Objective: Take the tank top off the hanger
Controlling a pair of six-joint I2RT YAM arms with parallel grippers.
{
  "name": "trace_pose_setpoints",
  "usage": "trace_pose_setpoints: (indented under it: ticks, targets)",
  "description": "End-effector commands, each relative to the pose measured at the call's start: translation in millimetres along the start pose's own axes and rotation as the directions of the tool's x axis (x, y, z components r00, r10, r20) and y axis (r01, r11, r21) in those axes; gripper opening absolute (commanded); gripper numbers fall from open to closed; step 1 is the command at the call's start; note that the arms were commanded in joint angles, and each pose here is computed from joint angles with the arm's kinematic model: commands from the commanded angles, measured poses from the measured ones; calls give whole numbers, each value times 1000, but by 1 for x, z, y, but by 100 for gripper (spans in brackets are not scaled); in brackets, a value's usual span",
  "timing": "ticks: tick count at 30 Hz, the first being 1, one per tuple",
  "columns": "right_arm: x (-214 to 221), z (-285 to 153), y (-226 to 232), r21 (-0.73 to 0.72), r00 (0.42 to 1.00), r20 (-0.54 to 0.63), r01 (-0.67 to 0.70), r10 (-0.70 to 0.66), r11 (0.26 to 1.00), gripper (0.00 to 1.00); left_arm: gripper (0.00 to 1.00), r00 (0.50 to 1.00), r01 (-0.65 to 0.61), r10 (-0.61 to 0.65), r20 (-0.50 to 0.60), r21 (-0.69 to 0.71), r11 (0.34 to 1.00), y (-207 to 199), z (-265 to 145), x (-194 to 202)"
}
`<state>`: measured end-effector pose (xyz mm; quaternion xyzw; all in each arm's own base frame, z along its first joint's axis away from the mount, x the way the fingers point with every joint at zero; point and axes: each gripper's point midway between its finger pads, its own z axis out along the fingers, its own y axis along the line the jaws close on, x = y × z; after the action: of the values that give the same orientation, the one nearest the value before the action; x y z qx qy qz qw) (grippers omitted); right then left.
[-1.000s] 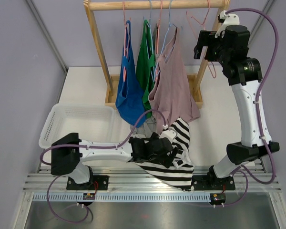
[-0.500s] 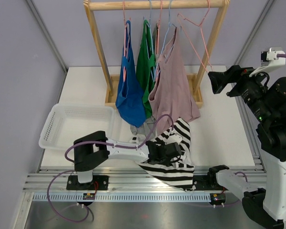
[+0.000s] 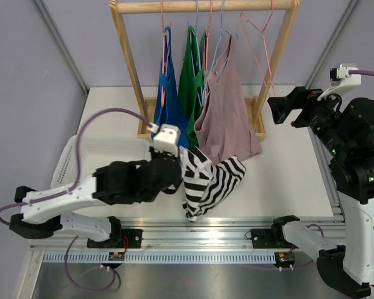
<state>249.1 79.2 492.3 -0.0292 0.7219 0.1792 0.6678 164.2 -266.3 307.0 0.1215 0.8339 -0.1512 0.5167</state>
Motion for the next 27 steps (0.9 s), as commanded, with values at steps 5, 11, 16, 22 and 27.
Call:
trace_pose_setpoints:
  ticks: [5, 11, 16, 22, 27]
  targets:
    - [-7, 11, 1, -7, 1000, 23, -9, 9, 1000, 100, 0, 974, 81, 23, 224, -442, 893, 159, -74, -95]
    - [-4, 24, -2, 3, 1000, 7, -14, 14, 1000, 100, 0, 937, 200, -1, 350, -533, 822, 220, -115, -144]
    - [4, 34, -4, 8, 1000, -20, -20, 21, 1000, 99, 0, 932, 185, 110, 345, -716, 673, 256, -133, -179]
    - [4, 35, 0, -13, 999, -16, -31, 30, 999, 100, 0, 947, 212, 98, 306, -824, 526, 295, -124, -183]
    - [2, 38, 9, -56, 999, -20, -49, 48, 997, 100, 0, 970, 234, -79, 231, -787, 572, 323, -65, -149]
